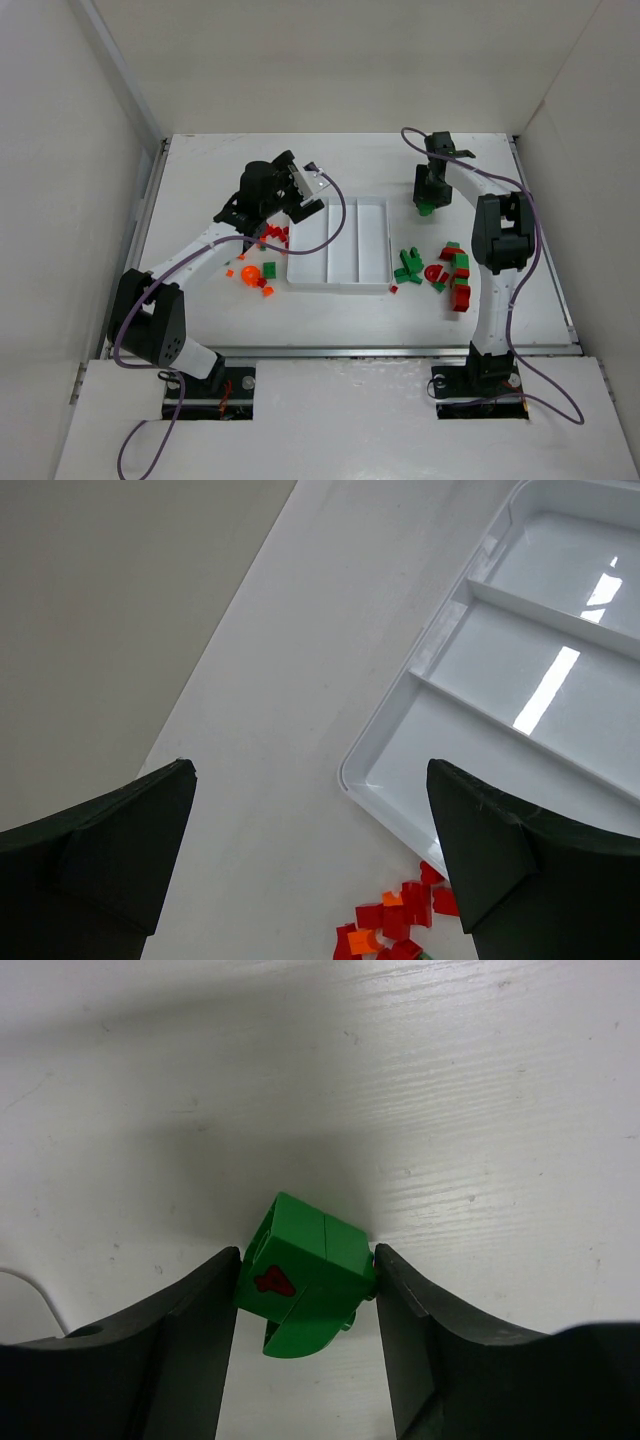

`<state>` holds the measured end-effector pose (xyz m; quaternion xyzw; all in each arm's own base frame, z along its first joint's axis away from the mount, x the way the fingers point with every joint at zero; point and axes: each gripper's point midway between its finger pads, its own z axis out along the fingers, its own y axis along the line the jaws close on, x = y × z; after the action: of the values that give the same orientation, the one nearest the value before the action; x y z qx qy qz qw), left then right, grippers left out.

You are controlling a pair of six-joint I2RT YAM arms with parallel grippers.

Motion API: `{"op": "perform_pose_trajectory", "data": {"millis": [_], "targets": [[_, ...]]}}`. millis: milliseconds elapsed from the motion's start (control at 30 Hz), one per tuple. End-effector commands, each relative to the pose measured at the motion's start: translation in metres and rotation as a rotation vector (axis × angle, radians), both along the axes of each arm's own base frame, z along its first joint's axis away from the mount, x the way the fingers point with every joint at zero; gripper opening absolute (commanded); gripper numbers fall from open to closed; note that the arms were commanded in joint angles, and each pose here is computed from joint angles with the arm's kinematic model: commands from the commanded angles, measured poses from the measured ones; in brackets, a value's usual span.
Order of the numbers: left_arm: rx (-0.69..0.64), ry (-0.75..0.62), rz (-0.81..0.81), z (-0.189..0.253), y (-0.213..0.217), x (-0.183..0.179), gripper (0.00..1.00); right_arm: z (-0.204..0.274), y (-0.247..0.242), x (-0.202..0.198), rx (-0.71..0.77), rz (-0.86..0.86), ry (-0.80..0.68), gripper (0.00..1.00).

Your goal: Sort the legos into containers by color

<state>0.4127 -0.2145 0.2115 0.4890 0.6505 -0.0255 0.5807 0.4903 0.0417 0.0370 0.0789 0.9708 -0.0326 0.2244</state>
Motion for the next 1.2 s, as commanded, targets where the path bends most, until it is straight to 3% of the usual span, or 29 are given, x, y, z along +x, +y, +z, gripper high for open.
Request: {"op": "perform_pose_trajectory", "data": {"millis": [0, 100, 267, 367, 567, 733, 833, 867, 1000, 1167], "targets": [[-0.027, -0.081, -0.001, 0.028, 0.001, 0.002, 1.0, 0.009, 0.001, 0.0, 0.003, 0.008, -0.022, 0.34], [-0.018, -0.077, -0.013, 0.024, 0.0, 0.0, 1.0, 0.018, 0.003, 0.001, 0.008, 0.048, -0.049, 0.21], [-0.017, -0.069, -0.048, 0.022, -0.004, -0.004, 1.0, 0.062, 0.005, 0.009, 0.005, 0.119, -0.173, 0.19], [-0.028, -0.074, -0.075, 0.026, -0.009, -0.006, 1.0, 0.117, 0.018, 0.01, 0.058, 0.199, -0.317, 0.16], [-0.091, -0.12, -0.244, 0.07, -0.04, -0.01, 1.0, 0.218, 0.114, -0.031, 0.2, 0.613, -0.559, 0.16], [-0.15, -0.175, -0.494, 0.115, -0.074, -0.031, 1.0, 0.249, 0.171, -0.074, 0.38, 0.902, -0.599, 0.16], [-0.087, -0.208, -0.641, 0.111, -0.081, -0.05, 0.92, 0.256, 0.187, -0.094, 0.494, 1.002, -0.568, 0.16], [-0.003, -0.307, -0.698, 0.109, -0.084, -0.052, 0.92, 0.259, 0.19, -0.099, 0.514, 1.029, -0.565, 0.16], [0.171, -0.476, -0.777, 0.101, -0.078, -0.057, 0.91, 0.258, 0.202, -0.123, 0.64, 1.121, -0.499, 0.16], [0.285, -0.577, -0.877, 0.089, -0.078, -0.065, 0.91, 0.262, 0.217, -0.15, 0.748, 1.235, -0.472, 0.13]]}}
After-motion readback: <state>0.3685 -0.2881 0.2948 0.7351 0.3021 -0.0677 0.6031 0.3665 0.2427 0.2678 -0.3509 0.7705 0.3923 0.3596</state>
